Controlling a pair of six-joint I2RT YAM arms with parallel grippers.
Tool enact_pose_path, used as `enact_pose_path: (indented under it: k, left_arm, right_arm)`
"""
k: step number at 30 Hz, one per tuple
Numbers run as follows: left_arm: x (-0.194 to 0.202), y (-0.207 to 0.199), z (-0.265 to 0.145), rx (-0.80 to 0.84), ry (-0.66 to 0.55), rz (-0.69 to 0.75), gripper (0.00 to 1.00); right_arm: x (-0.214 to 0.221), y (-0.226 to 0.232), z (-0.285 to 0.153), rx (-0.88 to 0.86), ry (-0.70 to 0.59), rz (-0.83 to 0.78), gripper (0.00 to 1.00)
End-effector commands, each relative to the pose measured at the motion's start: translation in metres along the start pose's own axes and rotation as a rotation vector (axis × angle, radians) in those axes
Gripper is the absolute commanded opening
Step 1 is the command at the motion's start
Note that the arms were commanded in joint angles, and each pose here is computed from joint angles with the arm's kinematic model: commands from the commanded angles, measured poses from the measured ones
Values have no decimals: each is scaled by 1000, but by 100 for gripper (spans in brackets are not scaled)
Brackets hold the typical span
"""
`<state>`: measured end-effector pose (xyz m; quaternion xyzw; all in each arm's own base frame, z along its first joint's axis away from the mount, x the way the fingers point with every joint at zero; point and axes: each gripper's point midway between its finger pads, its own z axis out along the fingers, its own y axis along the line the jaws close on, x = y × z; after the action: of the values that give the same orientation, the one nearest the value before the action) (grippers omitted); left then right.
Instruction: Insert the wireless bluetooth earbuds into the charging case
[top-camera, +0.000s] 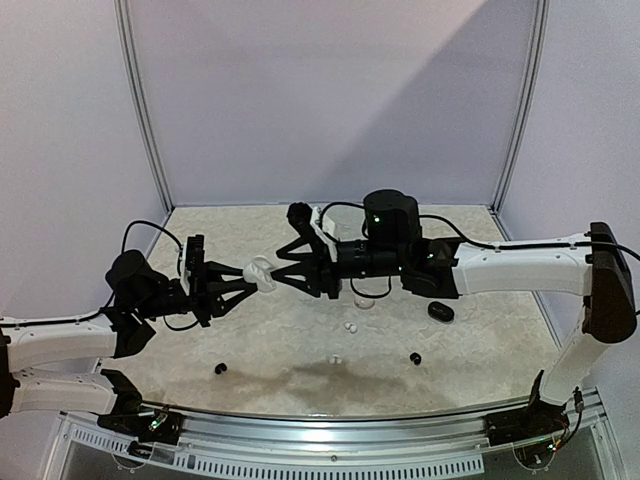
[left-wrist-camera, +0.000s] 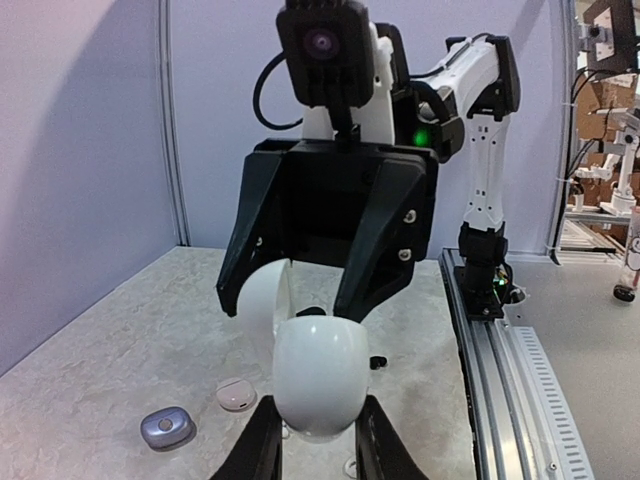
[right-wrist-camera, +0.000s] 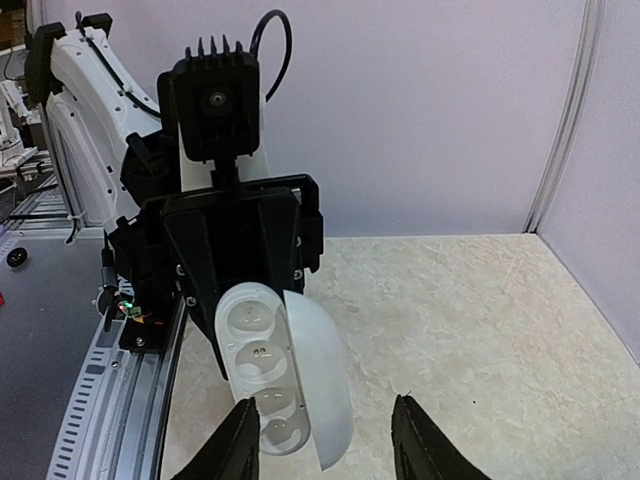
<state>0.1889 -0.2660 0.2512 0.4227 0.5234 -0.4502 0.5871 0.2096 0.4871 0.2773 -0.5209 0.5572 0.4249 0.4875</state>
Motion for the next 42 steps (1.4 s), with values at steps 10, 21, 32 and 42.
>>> enact_pose_path:
  k: [10, 21, 32, 42]
  left_arm:
    - [-6, -2, 1, 11, -17, 14, 0]
    - [3, 9, 0, -57, 9, -44, 43]
    - [32, 3, -1, -5, 173, 71, 89]
    - [11, 11, 8, -67, 76, -49, 71]
  right_arm:
    - [19, -3, 12, -13, 75, 29, 24]
    - [10, -9, -5, 62, 135, -55, 3]
    - [16, -24, -38, 355, 601, -403, 0]
    - [8, -27, -17, 589, 738, -717, 0]
